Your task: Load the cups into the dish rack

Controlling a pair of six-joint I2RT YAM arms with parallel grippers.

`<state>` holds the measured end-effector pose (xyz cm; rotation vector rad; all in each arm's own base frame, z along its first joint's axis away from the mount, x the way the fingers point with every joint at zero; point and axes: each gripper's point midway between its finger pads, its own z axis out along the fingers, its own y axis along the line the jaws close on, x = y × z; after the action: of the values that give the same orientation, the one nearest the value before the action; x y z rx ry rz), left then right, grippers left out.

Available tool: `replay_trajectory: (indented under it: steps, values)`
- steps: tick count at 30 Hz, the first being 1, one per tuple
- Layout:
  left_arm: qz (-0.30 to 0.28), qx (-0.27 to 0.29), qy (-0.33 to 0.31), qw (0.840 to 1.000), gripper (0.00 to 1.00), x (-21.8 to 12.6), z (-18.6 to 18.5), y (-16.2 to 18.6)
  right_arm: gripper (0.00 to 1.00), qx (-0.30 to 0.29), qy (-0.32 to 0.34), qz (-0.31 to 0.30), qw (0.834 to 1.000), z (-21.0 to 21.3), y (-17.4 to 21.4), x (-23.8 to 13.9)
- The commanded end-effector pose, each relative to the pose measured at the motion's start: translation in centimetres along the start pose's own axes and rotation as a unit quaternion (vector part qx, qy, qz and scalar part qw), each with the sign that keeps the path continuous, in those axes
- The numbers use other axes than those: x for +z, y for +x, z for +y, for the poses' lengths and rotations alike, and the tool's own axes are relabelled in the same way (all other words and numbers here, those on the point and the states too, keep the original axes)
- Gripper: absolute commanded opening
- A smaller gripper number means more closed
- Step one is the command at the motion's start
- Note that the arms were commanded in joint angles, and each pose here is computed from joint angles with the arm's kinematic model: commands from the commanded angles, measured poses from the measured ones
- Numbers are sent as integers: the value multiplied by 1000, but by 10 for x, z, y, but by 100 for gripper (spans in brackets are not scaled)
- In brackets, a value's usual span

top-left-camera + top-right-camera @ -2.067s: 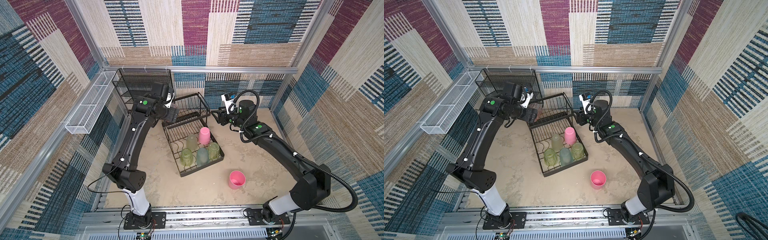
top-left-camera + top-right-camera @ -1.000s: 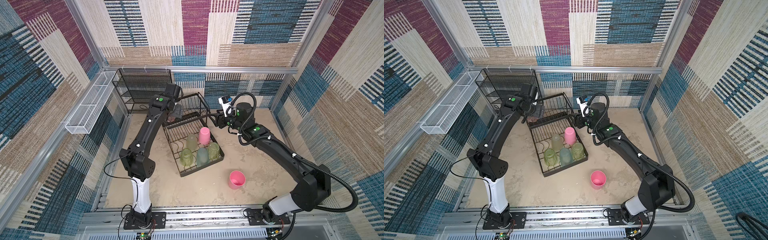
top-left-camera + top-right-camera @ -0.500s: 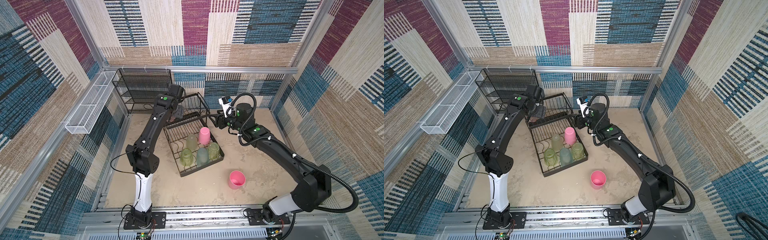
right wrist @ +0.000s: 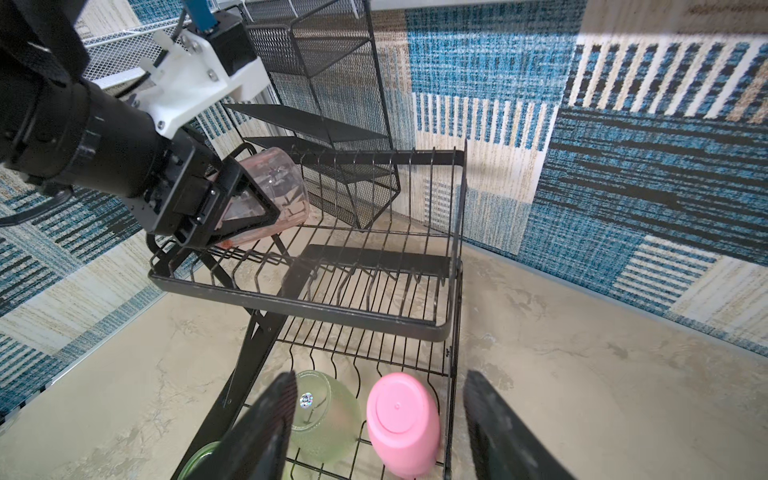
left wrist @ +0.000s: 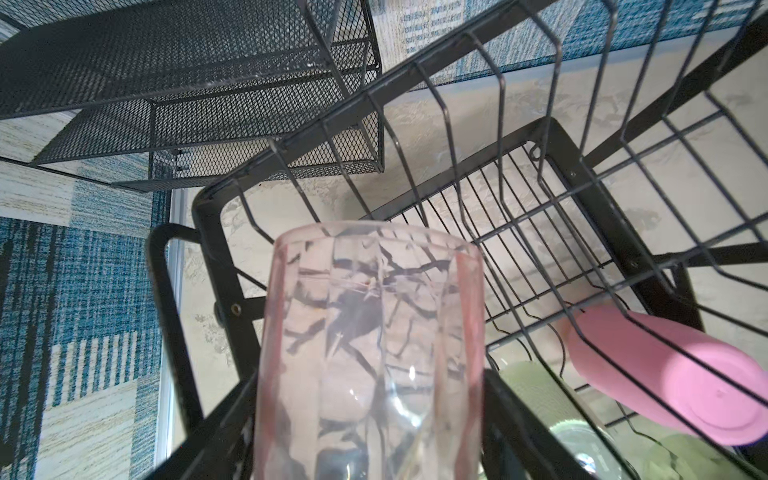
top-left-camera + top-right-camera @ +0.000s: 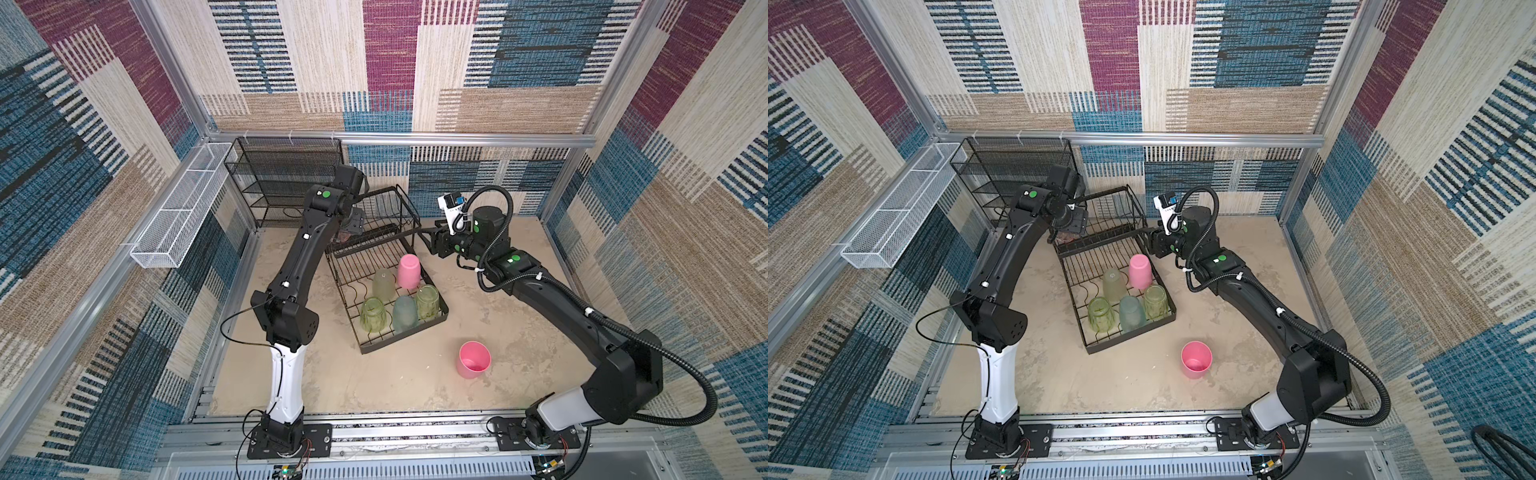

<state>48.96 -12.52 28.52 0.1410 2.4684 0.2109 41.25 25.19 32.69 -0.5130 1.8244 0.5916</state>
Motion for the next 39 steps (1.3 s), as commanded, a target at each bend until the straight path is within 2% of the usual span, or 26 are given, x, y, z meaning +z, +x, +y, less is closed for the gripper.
replay_trajectory:
  steps: [1, 11, 19, 23, 27, 33, 39]
  values:
    - [-10, -9, 15, 1000, 69, -15, 0, -4, 67, 4, 5, -15, 1000, -1, -8, -2]
    - [-37, -6, 87, 996, 69, -50, -13, -11, 67, 14, -11, -22, 1000, 3, -14, 3]
    - [-44, 24, 173, 984, 69, -72, -36, -6, 66, 31, -96, -34, 994, 27, -42, 32]
    - [-49, 48, 225, 972, 69, -79, -53, -3, 66, 55, -142, -31, 988, 37, -56, 54]
    - [-69, 80, 293, 950, 69, -93, -73, -1, 65, 66, -190, -28, 979, 41, -65, 67]
    - [-92, 107, 339, 930, 69, -104, -82, -4, 62, 79, -258, -13, 963, 37, -65, 74]
    - [-99, 125, 359, 920, 69, -105, -86, -4, 61, 52, -309, -2, 950, 46, -60, 65]
